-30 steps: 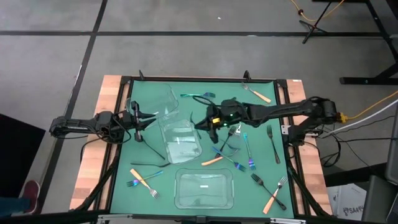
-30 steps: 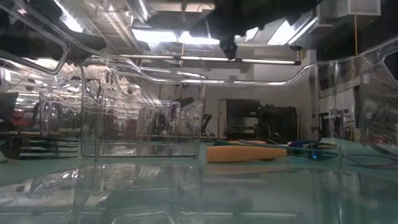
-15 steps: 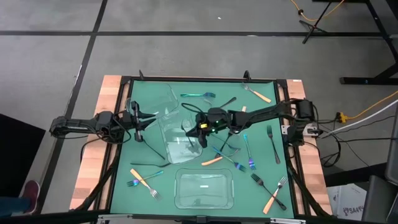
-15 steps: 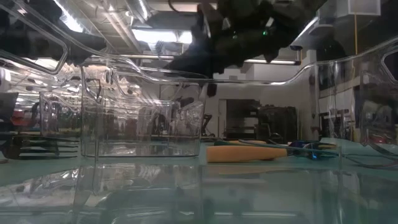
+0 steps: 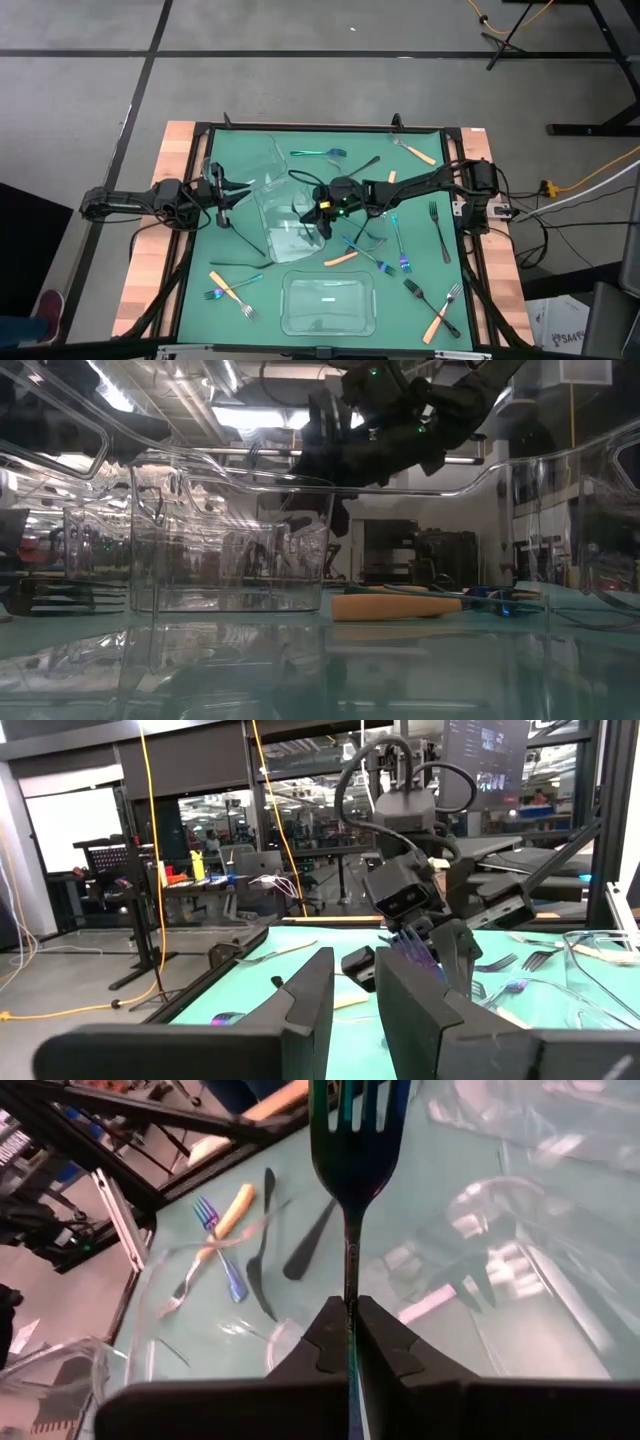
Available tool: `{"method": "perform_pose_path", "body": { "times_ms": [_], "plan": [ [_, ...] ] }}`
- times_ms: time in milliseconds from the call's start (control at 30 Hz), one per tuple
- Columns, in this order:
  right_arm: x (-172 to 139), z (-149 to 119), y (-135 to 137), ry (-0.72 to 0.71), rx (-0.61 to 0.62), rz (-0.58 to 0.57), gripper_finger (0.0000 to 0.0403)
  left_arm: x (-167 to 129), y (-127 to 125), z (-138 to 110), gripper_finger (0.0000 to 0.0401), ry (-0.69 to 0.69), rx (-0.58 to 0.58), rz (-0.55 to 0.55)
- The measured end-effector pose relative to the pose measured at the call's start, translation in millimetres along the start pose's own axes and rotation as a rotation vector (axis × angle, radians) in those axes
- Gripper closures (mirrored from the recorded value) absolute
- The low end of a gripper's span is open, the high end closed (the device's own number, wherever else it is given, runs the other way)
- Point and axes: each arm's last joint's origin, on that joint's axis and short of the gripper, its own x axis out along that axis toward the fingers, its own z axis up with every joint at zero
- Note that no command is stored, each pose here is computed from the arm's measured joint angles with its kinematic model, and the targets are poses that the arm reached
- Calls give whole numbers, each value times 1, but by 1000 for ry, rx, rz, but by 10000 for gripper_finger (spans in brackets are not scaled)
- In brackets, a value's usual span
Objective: Sort silverware by color (type)
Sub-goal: Put the blue fork into the center transparent bin
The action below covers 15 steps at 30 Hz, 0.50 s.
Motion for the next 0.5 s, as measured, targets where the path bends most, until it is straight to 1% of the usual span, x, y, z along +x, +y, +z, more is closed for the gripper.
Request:
{"method": "perform_pose_path", "body": {
  "times_ms": [200, 500],
  "plan": [
    [0, -6, -3, 58, 29, -30, 403, 0, 0, 0, 330, 0, 0, 0],
    [0, -6, -3, 51, 30, -49, 402, 0, 0, 0, 330, 0, 0, 0]
  ]
}}
